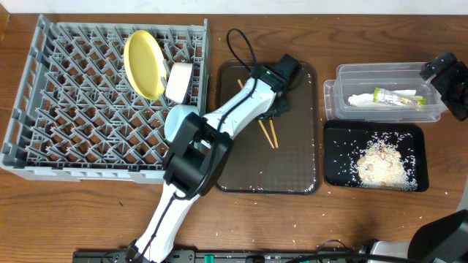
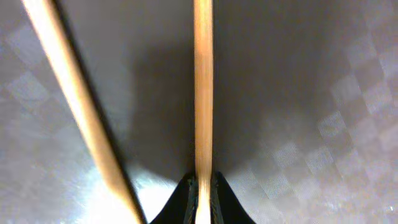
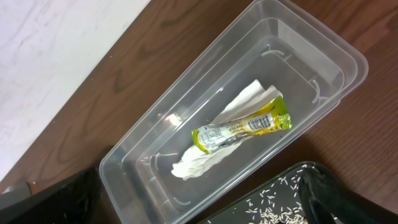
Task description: Sort waste into correct bins and load items into the dishwasher
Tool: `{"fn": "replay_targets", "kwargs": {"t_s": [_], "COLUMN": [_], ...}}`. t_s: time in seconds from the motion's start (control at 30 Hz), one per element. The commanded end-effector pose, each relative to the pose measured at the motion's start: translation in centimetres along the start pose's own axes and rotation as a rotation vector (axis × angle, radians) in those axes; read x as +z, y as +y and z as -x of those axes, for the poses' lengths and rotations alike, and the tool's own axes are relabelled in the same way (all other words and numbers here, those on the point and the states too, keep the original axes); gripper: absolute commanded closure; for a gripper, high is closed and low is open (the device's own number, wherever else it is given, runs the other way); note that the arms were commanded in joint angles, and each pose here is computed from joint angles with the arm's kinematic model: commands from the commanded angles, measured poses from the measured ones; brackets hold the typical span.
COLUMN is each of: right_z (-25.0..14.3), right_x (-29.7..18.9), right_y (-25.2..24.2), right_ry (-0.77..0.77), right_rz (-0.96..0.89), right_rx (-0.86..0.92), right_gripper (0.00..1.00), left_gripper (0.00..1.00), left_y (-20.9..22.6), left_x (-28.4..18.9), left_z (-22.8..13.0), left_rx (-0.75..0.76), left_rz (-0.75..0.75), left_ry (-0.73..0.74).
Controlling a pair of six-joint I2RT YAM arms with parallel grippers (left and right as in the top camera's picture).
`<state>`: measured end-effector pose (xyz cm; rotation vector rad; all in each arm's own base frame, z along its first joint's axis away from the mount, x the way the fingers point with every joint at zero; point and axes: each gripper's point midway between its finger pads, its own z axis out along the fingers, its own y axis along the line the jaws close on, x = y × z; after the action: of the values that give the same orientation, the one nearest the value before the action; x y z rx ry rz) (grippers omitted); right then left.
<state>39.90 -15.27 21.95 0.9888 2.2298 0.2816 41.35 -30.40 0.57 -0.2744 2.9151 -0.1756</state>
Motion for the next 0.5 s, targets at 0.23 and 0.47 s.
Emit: {"fn": "replay_targets", "kwargs": {"t_s": [0.23, 0.47], "right_z": [0.2, 0.2], "right_x": [-0.1, -0.1], "right_y": [0.1, 0.1], "right_ry": [-0.004, -0.004], "right_rz": [0.003, 0.002], "right_rx": [0.005, 0.005], "right_gripper": [0.01, 0.01], "left_gripper": [0.93, 0.93], "left_y": [-0.9, 5.7], "left_x": [-9.5, -22.0], "left_z": [3.2, 5.5], "left_rx": [0.242, 0.418], "left_rz": [-0.114, 0.001], "left_ry": [-0.132, -0.311]}}
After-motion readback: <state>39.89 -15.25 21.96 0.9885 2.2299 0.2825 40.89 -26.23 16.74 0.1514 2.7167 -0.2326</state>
